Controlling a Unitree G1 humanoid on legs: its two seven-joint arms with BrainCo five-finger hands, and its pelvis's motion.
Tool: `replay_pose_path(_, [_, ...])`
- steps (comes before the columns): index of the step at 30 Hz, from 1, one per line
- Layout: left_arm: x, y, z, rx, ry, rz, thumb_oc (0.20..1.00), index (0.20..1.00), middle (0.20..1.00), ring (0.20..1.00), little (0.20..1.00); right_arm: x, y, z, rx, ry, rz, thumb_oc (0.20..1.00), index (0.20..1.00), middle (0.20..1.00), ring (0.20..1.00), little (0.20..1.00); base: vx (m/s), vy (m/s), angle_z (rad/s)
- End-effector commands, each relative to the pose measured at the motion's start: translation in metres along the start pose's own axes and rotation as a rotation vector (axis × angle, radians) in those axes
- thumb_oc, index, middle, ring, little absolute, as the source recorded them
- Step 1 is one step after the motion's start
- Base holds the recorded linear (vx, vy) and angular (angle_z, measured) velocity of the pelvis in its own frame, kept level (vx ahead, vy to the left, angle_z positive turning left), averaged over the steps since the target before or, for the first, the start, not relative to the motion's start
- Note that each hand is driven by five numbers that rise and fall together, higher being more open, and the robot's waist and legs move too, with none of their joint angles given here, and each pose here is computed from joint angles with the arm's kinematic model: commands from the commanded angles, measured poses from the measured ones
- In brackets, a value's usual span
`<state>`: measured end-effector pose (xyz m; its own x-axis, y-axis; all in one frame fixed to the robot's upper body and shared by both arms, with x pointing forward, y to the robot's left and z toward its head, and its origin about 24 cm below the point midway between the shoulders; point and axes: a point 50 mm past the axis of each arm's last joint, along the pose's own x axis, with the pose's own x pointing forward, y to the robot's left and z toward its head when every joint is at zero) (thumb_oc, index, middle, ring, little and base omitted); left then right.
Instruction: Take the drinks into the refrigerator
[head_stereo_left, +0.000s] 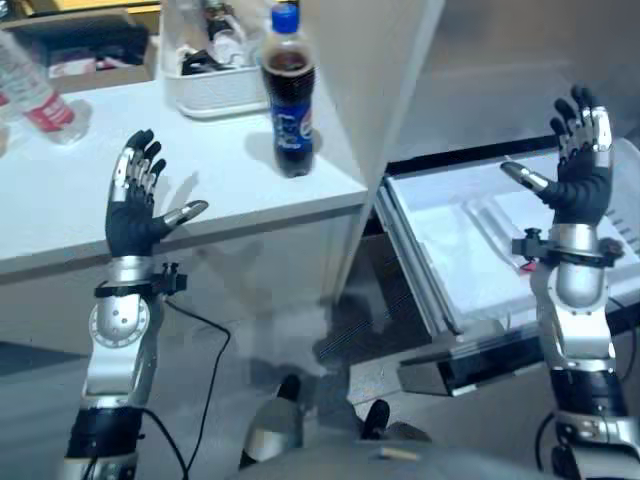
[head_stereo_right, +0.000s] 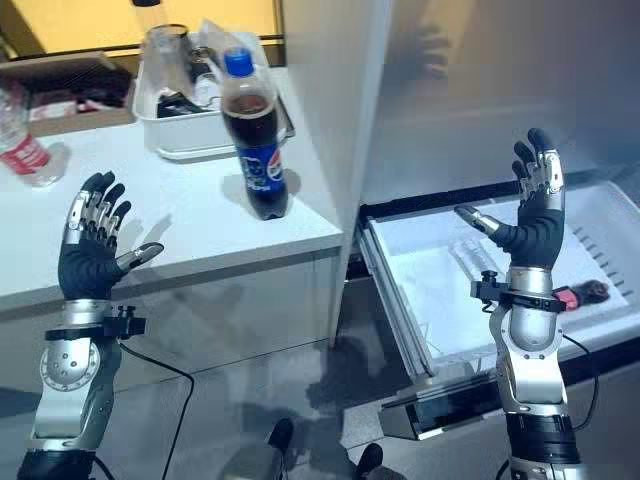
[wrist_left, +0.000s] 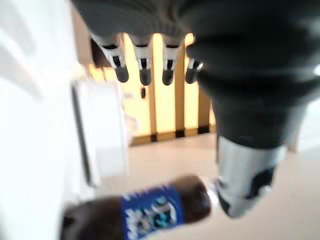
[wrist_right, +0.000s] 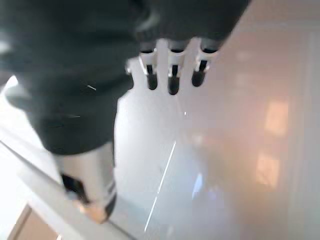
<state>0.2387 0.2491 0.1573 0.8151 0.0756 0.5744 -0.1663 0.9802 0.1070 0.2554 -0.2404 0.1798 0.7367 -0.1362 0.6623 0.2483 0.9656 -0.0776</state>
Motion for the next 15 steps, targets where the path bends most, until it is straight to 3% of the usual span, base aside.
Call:
replay_pose_path(1, [0.01, 0.009, 0.014, 0.067, -0.101, 0.01, 1.0, 1.0, 1.0, 1.0, 1.0, 0.013, 0.002, 0.014, 0.033, -0.087, 0.024, 1.0, 1.0, 1.0, 1.0, 1.0, -0.06, -0.223, 2.49])
replay_pose_path(15, [0.02, 0.018, -0.002, 0.085, -0.02, 0.01, 1.0, 1.0, 1.0, 1.0, 1.0, 0.016, 0.01, 0.018, 0.077, -0.096, 0.065, 1.0, 1.0, 1.0, 1.0, 1.0, 0.0, 0.009, -0.11])
